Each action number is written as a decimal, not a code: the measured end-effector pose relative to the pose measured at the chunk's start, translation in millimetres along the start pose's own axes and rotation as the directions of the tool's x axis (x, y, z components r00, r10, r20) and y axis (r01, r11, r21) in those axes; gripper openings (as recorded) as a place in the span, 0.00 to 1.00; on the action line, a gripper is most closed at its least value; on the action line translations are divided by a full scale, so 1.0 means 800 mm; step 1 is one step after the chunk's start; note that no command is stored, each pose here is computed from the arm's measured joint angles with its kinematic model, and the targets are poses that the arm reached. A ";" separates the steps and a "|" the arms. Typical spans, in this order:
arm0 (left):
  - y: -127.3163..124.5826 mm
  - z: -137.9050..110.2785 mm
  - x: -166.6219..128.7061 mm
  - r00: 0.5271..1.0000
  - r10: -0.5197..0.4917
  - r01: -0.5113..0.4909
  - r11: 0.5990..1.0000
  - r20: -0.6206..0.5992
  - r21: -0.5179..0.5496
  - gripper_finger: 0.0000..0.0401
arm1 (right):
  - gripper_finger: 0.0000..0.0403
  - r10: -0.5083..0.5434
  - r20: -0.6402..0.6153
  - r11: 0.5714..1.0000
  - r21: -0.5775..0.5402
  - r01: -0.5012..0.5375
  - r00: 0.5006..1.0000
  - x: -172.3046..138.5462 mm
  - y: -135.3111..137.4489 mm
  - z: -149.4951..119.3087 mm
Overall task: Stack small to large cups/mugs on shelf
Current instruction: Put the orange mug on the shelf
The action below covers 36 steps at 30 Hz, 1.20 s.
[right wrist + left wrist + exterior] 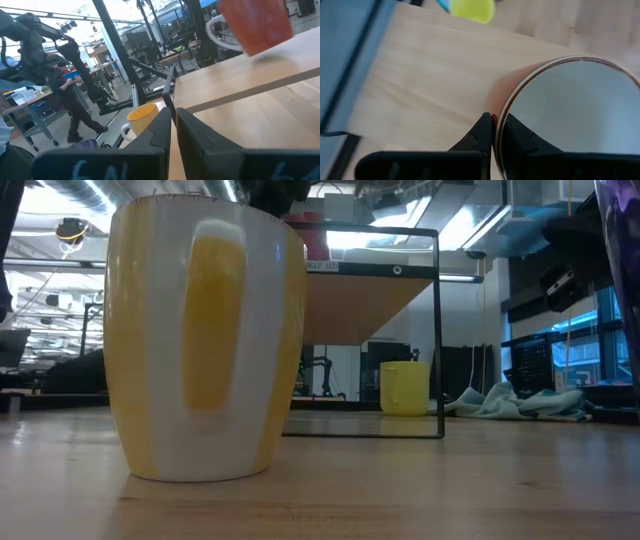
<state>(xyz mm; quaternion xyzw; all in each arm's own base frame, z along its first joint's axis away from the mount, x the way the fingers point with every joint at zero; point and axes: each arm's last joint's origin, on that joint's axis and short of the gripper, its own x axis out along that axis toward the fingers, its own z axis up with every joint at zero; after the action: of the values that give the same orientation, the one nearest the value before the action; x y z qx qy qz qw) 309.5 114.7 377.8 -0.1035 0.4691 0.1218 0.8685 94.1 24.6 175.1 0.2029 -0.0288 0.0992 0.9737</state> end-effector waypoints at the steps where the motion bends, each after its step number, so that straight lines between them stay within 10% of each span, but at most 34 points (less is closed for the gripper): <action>1: -0.005 -0.001 -0.001 1.000 -0.021 0.021 1.000 -0.009 0.006 0.04 | 0.08 0.000 0.000 1.000 0.000 0.000 1.000 0.000 0.000 0.000; 14: -0.061 -0.012 -0.003 0.994 -0.082 0.090 0.988 -0.067 0.127 0.04 | 0.08 -0.006 -0.013 1.000 -0.003 0.006 1.000 0.000 -0.001 -0.002; 36: -0.062 -0.006 -0.003 0.999 -0.039 0.039 0.991 -0.007 0.129 0.08 | 0.08 -0.002 -0.005 0.997 0.075 0.003 1.000 0.000 0.000 -0.001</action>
<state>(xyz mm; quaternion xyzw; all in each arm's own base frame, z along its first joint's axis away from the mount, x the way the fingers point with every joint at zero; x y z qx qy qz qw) 320.0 66.0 380.7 -0.0568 0.4760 0.0741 0.8745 94.2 24.6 174.5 0.2391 -0.0225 0.0994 0.9656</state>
